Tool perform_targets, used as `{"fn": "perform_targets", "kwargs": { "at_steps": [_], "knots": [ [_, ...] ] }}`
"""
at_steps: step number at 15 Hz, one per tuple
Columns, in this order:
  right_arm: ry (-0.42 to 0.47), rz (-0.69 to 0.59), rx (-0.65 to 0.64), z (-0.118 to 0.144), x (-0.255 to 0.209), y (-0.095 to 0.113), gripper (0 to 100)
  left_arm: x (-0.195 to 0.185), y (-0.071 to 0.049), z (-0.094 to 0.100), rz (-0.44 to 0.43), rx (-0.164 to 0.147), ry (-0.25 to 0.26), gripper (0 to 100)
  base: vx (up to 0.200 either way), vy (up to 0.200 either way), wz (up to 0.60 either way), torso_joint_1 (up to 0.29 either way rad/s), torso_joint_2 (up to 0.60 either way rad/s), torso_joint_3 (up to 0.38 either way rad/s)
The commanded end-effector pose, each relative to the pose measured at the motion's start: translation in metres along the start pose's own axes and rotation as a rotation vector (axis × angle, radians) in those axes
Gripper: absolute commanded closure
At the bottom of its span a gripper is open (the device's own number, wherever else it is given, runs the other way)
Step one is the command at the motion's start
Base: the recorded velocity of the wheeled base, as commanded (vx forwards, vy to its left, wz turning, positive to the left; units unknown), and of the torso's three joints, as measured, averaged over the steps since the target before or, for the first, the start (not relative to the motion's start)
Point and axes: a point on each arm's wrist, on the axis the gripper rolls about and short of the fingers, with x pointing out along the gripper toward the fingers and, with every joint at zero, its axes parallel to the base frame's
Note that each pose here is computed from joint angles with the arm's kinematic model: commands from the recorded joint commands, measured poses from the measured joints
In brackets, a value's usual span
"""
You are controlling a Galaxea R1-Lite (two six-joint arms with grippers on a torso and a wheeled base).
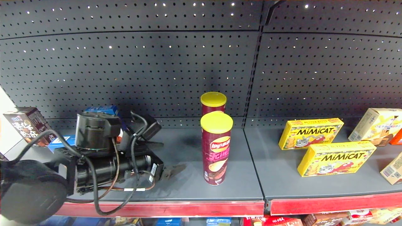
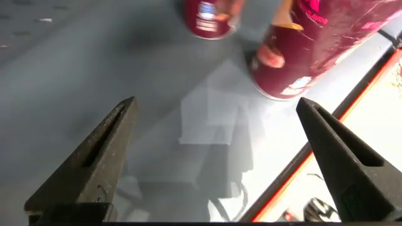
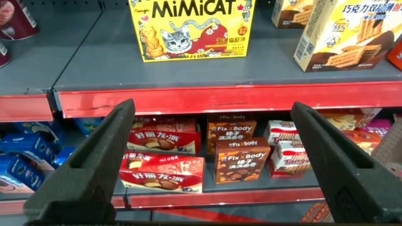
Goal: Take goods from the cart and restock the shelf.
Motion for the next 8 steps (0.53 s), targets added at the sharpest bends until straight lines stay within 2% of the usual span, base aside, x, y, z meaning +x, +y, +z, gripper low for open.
{"fn": "perform_targets", "kwargs": {
  "at_steps": [1, 2, 3, 4, 5, 8],
  "knots": [
    [-0.001, 0.000, 0.000, 0.000, 0.000, 0.000, 0, -0.047, 0.006, 0.010, 0.082, 0.002, -0.103, 0, 0.000, 0.000, 0.00, 0.000, 0.00, 0.000],
    [-0.001, 0.000, 0.000, 0.000, 0.000, 0.000, 0, -0.059, 0.008, 0.014, 0.107, 0.006, -0.137, 0, 0.000, 0.000, 0.00, 0.000, 0.00, 0.000],
    [-0.001, 0.000, 0.000, 0.000, 0.000, 0.000, 0, -0.078, 0.007, 0.021, 0.133, 0.018, -0.194, 0, 0.000, 0.000, 0.00, 0.000, 0.00, 0.000],
    [-0.001, 0.000, 0.000, 0.000, 0.000, 0.000, 0, -0.088, 0.004, 0.022, 0.141, 0.026, -0.221, 0, 0.000, 0.000, 0.00, 0.000, 0.00, 0.000],
    [-0.001, 0.000, 0.000, 0.000, 0.000, 0.000, 0, -0.107, -0.005, 0.022, 0.148, 0.043, -0.265, 0, 0.000, 0.000, 0.00, 0.000, 0.00, 0.000],
    [-0.001, 0.000, 0.000, 0.000, 0.000, 0.000, 0, -0.149, -0.025, 0.008, 0.158, 0.078, -0.347, 0, 0.000, 0.000, 0.00, 0.000, 0.00, 0.000]
  ]
}}
